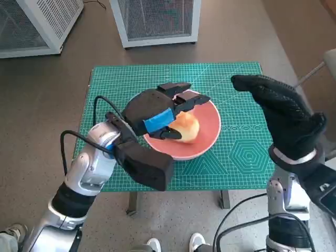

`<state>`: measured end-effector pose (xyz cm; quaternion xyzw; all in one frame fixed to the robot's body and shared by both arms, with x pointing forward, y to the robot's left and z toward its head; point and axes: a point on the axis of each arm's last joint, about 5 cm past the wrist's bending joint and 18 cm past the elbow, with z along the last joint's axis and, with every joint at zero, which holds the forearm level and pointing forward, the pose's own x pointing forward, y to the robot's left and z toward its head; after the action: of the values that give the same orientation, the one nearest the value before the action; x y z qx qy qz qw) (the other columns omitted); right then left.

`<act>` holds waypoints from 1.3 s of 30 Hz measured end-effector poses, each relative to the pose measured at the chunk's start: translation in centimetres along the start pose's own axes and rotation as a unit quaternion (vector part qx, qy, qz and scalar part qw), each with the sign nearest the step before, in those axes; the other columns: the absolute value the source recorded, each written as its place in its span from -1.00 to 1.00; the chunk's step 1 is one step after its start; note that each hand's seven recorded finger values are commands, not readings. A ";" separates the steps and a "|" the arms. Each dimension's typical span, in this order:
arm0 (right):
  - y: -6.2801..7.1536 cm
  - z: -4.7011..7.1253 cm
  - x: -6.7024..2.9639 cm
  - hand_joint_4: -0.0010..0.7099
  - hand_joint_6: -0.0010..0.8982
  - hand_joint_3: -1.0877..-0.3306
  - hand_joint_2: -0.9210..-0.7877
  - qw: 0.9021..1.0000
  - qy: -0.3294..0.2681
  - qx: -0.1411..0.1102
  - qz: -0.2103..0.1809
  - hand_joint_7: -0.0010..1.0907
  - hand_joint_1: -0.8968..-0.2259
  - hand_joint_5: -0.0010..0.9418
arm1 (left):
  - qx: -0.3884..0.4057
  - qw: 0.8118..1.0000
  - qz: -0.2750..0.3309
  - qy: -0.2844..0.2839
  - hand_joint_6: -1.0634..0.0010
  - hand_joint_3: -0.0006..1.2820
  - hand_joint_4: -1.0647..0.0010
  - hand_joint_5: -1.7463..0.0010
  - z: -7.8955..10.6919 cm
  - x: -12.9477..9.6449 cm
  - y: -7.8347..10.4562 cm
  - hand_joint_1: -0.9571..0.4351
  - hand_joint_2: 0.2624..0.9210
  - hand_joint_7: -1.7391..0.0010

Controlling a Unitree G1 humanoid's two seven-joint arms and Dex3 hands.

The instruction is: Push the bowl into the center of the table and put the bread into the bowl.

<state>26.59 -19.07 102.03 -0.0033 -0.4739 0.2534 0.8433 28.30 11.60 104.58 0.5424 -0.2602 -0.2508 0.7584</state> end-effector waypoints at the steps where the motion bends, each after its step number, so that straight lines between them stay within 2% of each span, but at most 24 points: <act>1: 0.0 0.0 0.08 0.06 -0.86 0.55 -1.00 1.000 0.000 0.001 0.000 0.12 0.19 -1.00 | 0.000 1.000 0.003 -0.001 0.65 -0.96 0.61 1.00 0.0 -0.1 0.1 -0.36 1.00 0.70; 12: 0.0 0.2 0.87 0.06 -0.85 0.61 -1.00 1.000 -0.004 0.005 0.002 0.11 0.21 -1.00 | -0.064 0.995 0.073 -0.019 0.56 -0.98 0.58 0.99 -0.2 -2.0 1.8 -0.35 1.00 0.75; 19: -0.1 0.2 1.29 0.06 -0.86 0.59 -1.00 1.000 -0.005 0.000 0.001 0.11 0.21 -1.00 | -0.146 0.978 0.136 -0.063 0.52 -0.88 0.56 0.99 -1.3 -3.2 2.8 -0.37 1.00 0.76; 22: -0.1 0.2 1.62 0.06 -0.86 0.58 -1.00 1.000 -0.006 -0.005 0.003 0.12 0.20 -1.00 | -0.191 0.963 0.169 -0.088 0.51 -0.81 0.54 0.99 -1.8 -3.6 3.1 -0.39 1.00 0.76; 24: -0.1 0.3 1.84 0.06 -0.86 0.57 -1.00 1.000 -0.008 -0.007 0.004 0.12 0.20 -1.00 | -0.223 0.951 0.188 -0.104 0.60 -0.75 0.52 0.99 -2.0 -3.7 3.1 -0.40 1.00 0.63; 27: -0.2 0.3 2.14 0.07 -0.87 0.57 -1.00 1.000 -0.011 -0.008 0.003 0.12 0.20 -1.00 | -0.277 0.925 0.221 -0.136 0.88 -0.61 0.49 0.98 -2.0 -3.7 2.9 -0.43 1.00 0.30; 30: -0.2 0.3 2.49 0.07 -0.87 0.56 -1.00 1.000 -0.014 -0.009 0.003 0.13 0.21 -1.00 | -0.326 0.896 0.252 -0.169 0.96 -0.55 0.48 0.98 -1.8 -3.6 2.6 -0.45 1.00 0.20; 33: -0.2 0.2 2.84 0.07 -0.87 0.56 -1.00 1.000 -0.015 -0.014 0.003 0.13 0.20 -1.00 | -0.362 0.871 0.273 -0.190 0.98 -0.52 0.49 0.99 -1.7 -3.5 2.1 -0.48 1.00 0.16; 39: -0.2 0.0 3.36 0.07 -0.87 0.56 -1.00 1.000 -0.015 -0.018 0.001 0.14 0.17 -0.99 | -0.406 0.842 0.296 -0.196 0.91 -0.51 0.50 0.99 -2.0 -3.7 1.3 -0.48 1.00 0.22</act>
<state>28.09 -17.75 104.74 -0.0153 -0.4914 0.2458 0.8354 26.98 15.83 104.81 0.0227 -0.4264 -0.1983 0.8823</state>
